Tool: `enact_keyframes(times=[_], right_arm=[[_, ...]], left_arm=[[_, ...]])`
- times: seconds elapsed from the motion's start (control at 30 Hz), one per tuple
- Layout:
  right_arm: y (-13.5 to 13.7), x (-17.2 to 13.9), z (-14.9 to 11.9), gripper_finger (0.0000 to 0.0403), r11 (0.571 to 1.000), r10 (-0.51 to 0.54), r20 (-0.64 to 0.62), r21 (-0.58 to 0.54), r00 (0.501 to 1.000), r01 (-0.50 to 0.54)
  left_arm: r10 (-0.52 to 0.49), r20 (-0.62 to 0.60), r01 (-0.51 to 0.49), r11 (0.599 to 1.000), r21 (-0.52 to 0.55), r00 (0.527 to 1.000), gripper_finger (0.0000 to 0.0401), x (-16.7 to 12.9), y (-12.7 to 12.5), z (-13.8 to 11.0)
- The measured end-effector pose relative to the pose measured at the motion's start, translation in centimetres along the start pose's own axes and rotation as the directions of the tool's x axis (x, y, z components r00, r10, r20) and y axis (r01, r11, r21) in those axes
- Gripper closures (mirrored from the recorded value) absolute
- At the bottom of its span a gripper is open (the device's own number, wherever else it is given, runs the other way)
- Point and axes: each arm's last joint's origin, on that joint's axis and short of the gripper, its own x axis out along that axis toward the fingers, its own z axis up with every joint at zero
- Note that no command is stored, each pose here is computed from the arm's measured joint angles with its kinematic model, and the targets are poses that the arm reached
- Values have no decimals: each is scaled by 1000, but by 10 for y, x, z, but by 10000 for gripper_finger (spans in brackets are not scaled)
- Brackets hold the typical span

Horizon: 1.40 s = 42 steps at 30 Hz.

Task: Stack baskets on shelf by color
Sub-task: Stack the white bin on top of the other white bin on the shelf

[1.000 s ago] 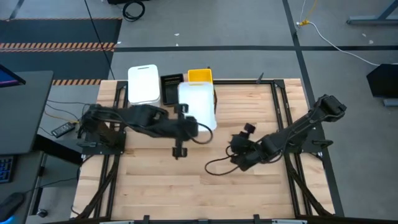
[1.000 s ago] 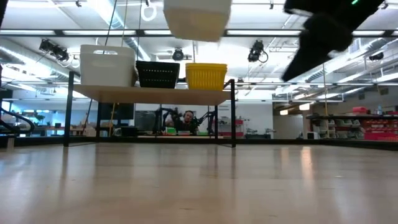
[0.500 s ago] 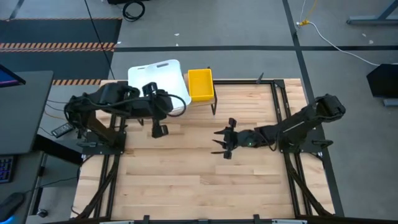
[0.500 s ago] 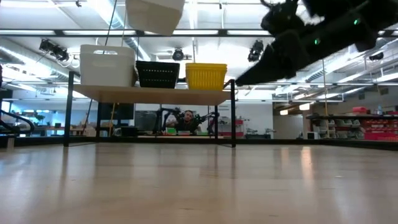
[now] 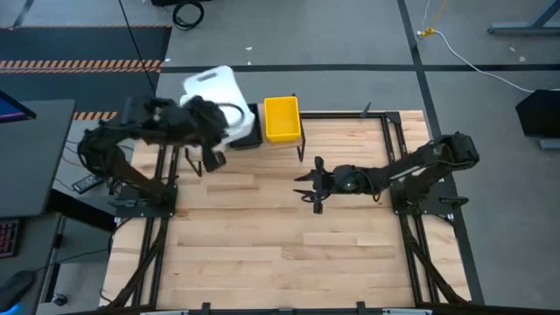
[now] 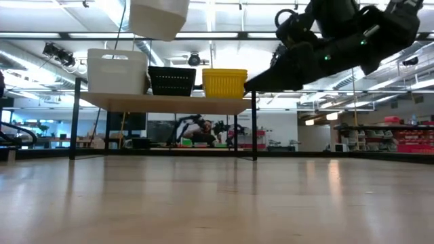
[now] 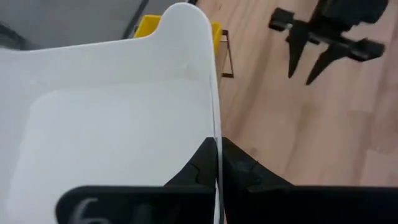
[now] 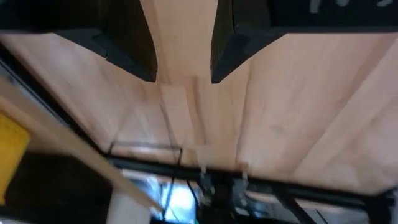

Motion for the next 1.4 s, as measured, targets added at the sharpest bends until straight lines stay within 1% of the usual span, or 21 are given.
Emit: enact_keyframes(times=[0.07, 0.17, 0.27, 0.4, 0.5, 0.6, 0.7, 0.83, 0.9, 0.97, 1.03, 1.2, 1.3, 1.4], right_arm=[[-2, 6, -3, 247, 1000, 23, 33, -9, 999, -22], [-3, 15, -12, 247, 999, 49, 46, -9, 998, -49], [-4, 24, -25, 247, 999, 37, 38, -29, 999, -36], [-9, 36, -35, 247, 999, 4, 74, -51, 997, 0], [-14, 44, -36, 247, 999, -12, 110, -45, 994, 17], [-16, 49, -34, 247, 998, 54, 137, -24, 989, -52], [-15, 52, -32, 247, 992, 124, 156, -19, 980, -122], [-15, 52, -31, 247, 991, 131, 160, -19, 978, -129], [-14, 52, -31, 247, 991, 132, 158, -19, 979, -131], [-14, 52, -31, 247, 991, 134, 153, -19, 979, -133], [-14, 52, -31, 247, 991, 135, 154, -19, 979, -133], [-14, 52, -31, 247, 990, 142, 154, -12, 978, -142], [-13, 52, -31, 247, 989, 145, 153, -5, 978, -145], [-10, 52, -31, 247, 988, 152, 155, -7, 976, -153]], left_arm=[[-34, 15, 35, 999, -19, 999, 394, -10, 13, -5], [-69, 56, 71, 996, -43, 996, 394, -27, 24, -15], [-82, 92, 86, 996, -38, 992, 394, -40, 29, -22], [-92, 103, 93, 996, -5, 990, 393, -45, 31, -25], [-79, 87, 77, 997, 24, 993, 393, -40, 33, -25], [-49, 21, 48, 998, 46, 999, 393, -27, 35, -34], [-39, -68, 42, 998, 36, 997, 393, -11, 38, -48], [-31, -135, 36, 999, 34, 990, 393, 2, 37, -70], [-17, -112, 20, 1000, 24, 994, 393, 5, 38, -78], [-13, -52, 13, 1000, 10, 999, 393, 2, 40, -83], [-7, -12, 8, 1000, 28, 1000, 393, -1, 43, -88], [24, -6, -23, 996, 85, 1000, 393, -5, 50, -98], [4, -15, -2, 995, 100, 1000, 393, -4, 51, -104], [-21, -46, 27, 989, 149, 999, 393, 4, 50, -112]])
